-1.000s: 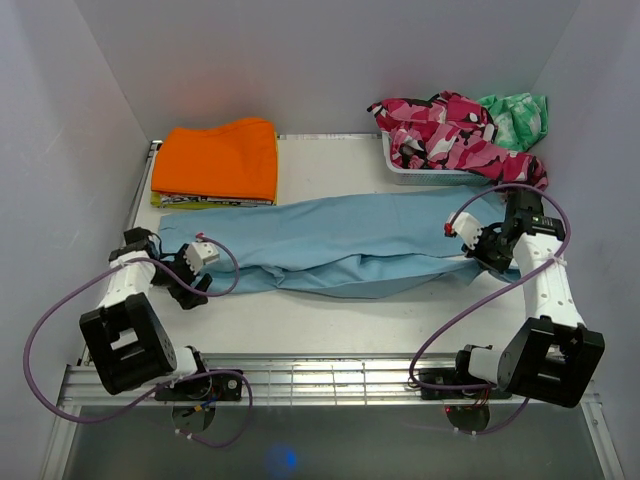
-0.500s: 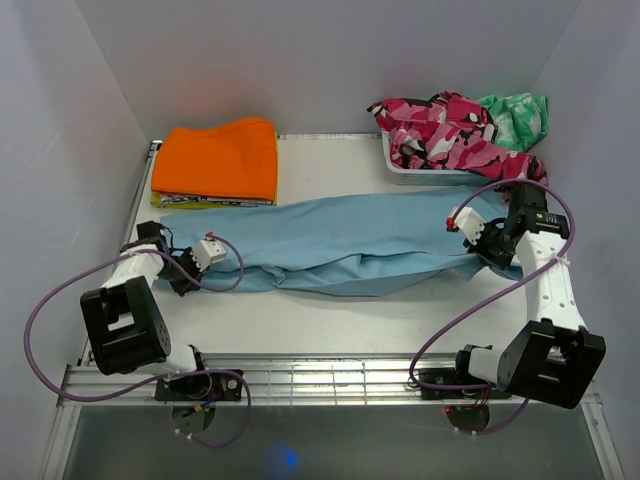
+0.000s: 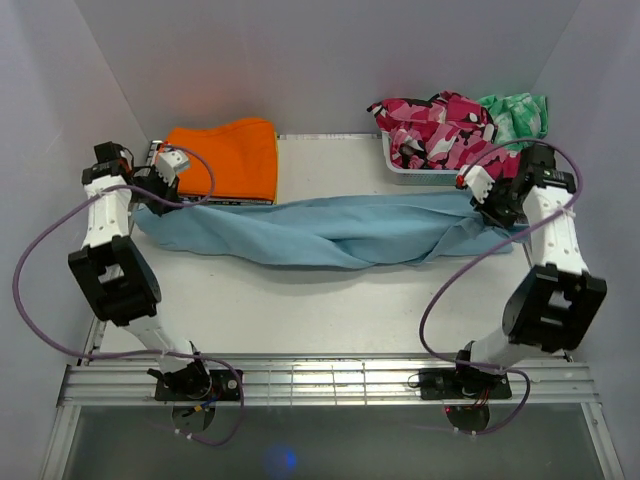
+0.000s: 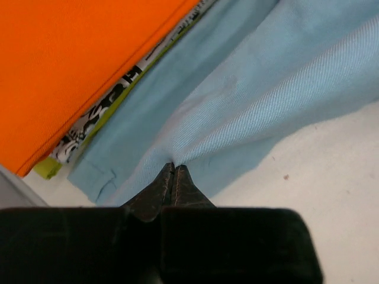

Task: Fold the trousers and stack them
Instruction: Flatten the trousers out

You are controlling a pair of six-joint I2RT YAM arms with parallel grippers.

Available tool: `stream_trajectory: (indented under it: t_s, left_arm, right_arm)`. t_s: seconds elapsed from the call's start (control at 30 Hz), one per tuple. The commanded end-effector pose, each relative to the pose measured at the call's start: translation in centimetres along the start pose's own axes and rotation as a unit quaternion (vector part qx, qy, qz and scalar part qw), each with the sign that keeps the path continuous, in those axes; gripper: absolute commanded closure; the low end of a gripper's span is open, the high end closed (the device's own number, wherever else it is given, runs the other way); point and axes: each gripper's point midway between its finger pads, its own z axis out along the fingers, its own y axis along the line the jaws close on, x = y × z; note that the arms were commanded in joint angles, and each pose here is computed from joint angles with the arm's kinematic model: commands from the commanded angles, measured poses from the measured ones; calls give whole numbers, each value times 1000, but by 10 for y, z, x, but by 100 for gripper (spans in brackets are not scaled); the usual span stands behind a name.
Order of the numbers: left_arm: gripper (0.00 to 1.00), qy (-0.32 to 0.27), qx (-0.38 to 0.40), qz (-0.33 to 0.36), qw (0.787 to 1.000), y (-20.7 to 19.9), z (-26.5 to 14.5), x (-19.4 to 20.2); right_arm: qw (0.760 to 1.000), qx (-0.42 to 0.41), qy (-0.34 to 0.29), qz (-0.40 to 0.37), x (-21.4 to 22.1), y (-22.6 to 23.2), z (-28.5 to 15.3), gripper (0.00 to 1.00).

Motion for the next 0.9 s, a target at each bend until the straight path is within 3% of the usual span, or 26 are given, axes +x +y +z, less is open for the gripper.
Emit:
stream_trajectory:
  t_s: [0.0, 0.1, 0.13, 0.2, 0.23, 0.33, 0.4, 0.53, 0.63, 0.73, 0.77, 0.87]
  left_arm:
    - [90, -12, -2, -89, 996, 29, 50, -4]
    - [75, 6, -8, -145, 989, 51, 91, 6]
    - [58, 8, -8, -161, 987, 56, 99, 8]
    - [41, 9, -17, -192, 981, 70, 107, 9]
    - [25, 8, -22, -194, 981, 72, 105, 8]
    - [14, -7, -45, -190, 981, 74, 81, -4]
    - [12, -28, -65, -178, 982, 69, 47, -23]
    - [12, -41, -108, -204, 972, 54, -12, -6]
    - [16, -32, -98, -218, 971, 24, -31, 25]
    - [29, -1, -59, -196, 979, -6, -22, 65]
    - [32, 14, -42, -164, 985, -10, -15, 78]
    - [47, 51, -19, -152, 987, -9, -1, 107]
  right_arm:
    - [999, -2, 13, 45, 2, -32, 49, 92]
    - [996, -20, 29, 76, 4, -37, 90, 92]
    - [996, -26, 39, 77, 4, -34, 99, 92]
    - [993, -40, 59, 93, 12, -26, 121, 92]
    - [993, -43, 62, 94, 12, -22, 126, 92]
    - [991, -41, 74, 100, 17, -14, 136, 92]
    - [991, -34, 76, 103, 19, -15, 137, 92]
    - [990, -30, 82, 107, 23, -11, 135, 92]
    - [991, -26, 83, 106, 22, -11, 131, 92]
    - [991, -29, 79, 105, 20, -11, 127, 92]
    - [991, -28, 77, 105, 18, -13, 126, 92]
    - [991, -38, 77, 107, 16, -11, 124, 92]
